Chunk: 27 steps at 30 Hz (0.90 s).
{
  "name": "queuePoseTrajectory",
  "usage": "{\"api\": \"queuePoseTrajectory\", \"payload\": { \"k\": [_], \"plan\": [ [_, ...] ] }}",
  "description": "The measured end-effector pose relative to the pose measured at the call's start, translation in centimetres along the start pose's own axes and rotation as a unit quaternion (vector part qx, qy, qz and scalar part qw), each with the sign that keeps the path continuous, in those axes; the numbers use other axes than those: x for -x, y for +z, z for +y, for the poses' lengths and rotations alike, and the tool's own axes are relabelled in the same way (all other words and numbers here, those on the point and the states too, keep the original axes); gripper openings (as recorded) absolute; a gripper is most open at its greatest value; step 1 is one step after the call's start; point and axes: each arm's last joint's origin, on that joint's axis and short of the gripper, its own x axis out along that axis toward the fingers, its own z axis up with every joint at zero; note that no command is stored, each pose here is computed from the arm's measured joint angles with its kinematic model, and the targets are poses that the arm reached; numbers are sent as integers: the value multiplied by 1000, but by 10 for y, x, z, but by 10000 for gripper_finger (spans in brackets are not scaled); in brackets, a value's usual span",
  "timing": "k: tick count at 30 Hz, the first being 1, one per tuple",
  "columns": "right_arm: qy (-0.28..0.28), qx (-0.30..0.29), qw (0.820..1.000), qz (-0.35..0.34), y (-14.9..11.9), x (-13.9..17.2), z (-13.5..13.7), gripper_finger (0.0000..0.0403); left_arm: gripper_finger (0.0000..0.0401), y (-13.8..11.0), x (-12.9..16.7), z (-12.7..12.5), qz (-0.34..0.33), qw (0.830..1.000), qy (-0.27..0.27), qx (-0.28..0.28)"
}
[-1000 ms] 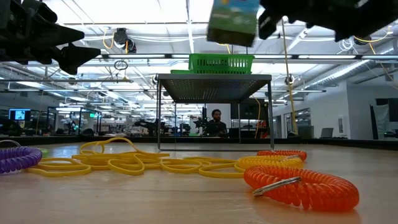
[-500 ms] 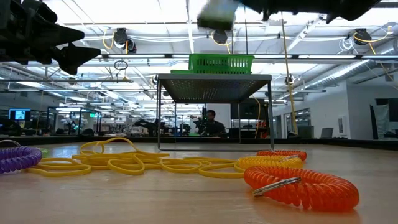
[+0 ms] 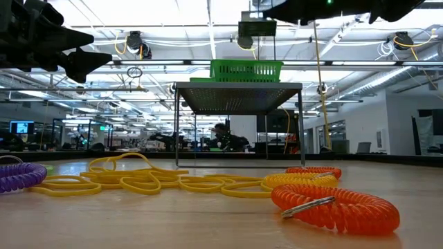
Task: Pick & Place Office Desk Supplies
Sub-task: Put the crayon box into the bottom green bin on the shelf
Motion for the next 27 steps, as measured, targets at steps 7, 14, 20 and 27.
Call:
{"api": "queuePoseTrajectory", "payload": {
  "k": [7,14,20,27],
  "plan": [
    [-5,24,999,32,-6,-1,2,0,310,0,0,0,0,1000,0,0],
    [-11,55,998,35,-6,-1,2,0,310,0,0,0,0,1000,0,0],
    [-19,60,997,41,-9,-3,-3,0,310,0,0,0,0,1000,0,0],
    [2,47,996,74,-24,-9,-6,0,310,0,0,0,0,1000,0,0]
  ]
}}
